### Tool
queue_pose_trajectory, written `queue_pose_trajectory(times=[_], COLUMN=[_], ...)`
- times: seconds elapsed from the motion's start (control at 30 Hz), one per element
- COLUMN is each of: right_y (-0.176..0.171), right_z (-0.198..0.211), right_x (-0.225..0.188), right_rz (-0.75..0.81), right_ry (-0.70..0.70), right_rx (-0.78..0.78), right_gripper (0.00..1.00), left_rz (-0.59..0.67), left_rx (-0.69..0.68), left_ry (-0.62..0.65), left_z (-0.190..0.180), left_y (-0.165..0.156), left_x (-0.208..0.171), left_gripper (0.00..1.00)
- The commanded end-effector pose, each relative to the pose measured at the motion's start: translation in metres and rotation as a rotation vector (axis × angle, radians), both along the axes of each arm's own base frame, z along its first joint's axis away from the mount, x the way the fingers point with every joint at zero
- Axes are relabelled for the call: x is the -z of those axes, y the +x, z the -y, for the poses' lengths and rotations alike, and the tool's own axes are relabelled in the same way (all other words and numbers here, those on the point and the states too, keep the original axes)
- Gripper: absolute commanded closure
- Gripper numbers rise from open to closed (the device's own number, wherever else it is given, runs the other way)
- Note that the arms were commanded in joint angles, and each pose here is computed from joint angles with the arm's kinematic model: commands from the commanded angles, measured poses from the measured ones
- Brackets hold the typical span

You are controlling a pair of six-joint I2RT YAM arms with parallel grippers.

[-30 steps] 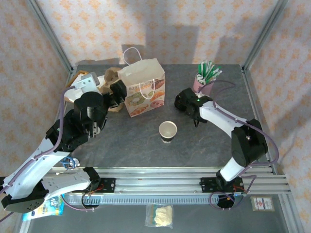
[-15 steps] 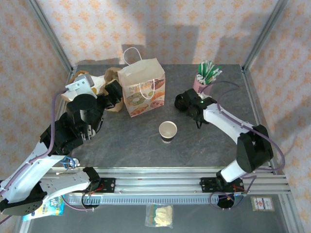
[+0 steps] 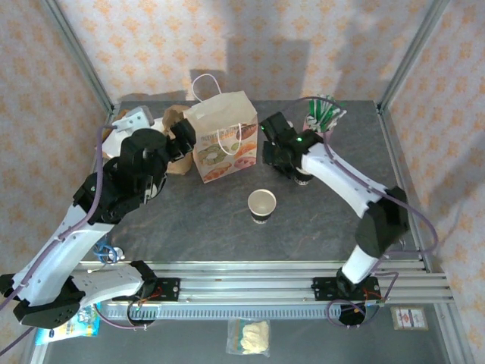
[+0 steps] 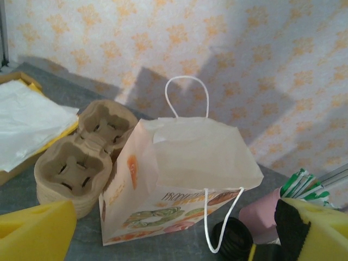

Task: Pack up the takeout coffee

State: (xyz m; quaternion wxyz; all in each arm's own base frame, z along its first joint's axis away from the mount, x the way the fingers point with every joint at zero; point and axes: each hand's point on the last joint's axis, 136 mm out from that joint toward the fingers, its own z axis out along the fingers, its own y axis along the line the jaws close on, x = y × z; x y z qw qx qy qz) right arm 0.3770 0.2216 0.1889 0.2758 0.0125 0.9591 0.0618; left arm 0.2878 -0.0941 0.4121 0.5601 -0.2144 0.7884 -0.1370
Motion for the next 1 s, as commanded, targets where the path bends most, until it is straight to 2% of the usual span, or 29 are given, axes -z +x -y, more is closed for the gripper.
queue_pose_trajectory(times=[0.0, 0.13, 0.23, 0.43, 0.57, 0.97], right_y=[0.014, 0.029, 0.034, 0.04, 0.046, 0.065], right_z=[0.005, 0.013, 0.02, 0.043, 0.043, 0.028], right_x=[0.021, 0.036, 0.043, 0.062, 0.065, 0.083], right_rz=[-0.043, -0.056, -0.053, -0.093, -0.089, -0.117], right_ry=[-0.128, -0.236, -0.257, -0.227, -0.208, -0.205], right_rx=[-0.008, 0.027, 0.051, 0.088, 0.068, 0.015], right_gripper=[0.67, 0.71, 0.69, 0.63, 0.58, 0.56], left_rz=[-0.074, -0.1, -0.108, -0.116, -0.129, -0.144], left_rx=[0.034, 0.04, 0.044, 0.067, 0.09, 0.108], left_ry=[-0.021, -0.023, -0.022, -0.028, -0.028, -0.036], left_z=[0.0, -0.003, -0.005, -0.003, 0.003, 0.01], left_y=[-0.002, 0.003, 0.006, 0.014, 0.02, 0.029], left_x=[0.01, 0.017, 0.022, 0.028, 0.032, 0.038], left_gripper=[0.05, 0.05, 0.05, 0.05, 0.05, 0.05])
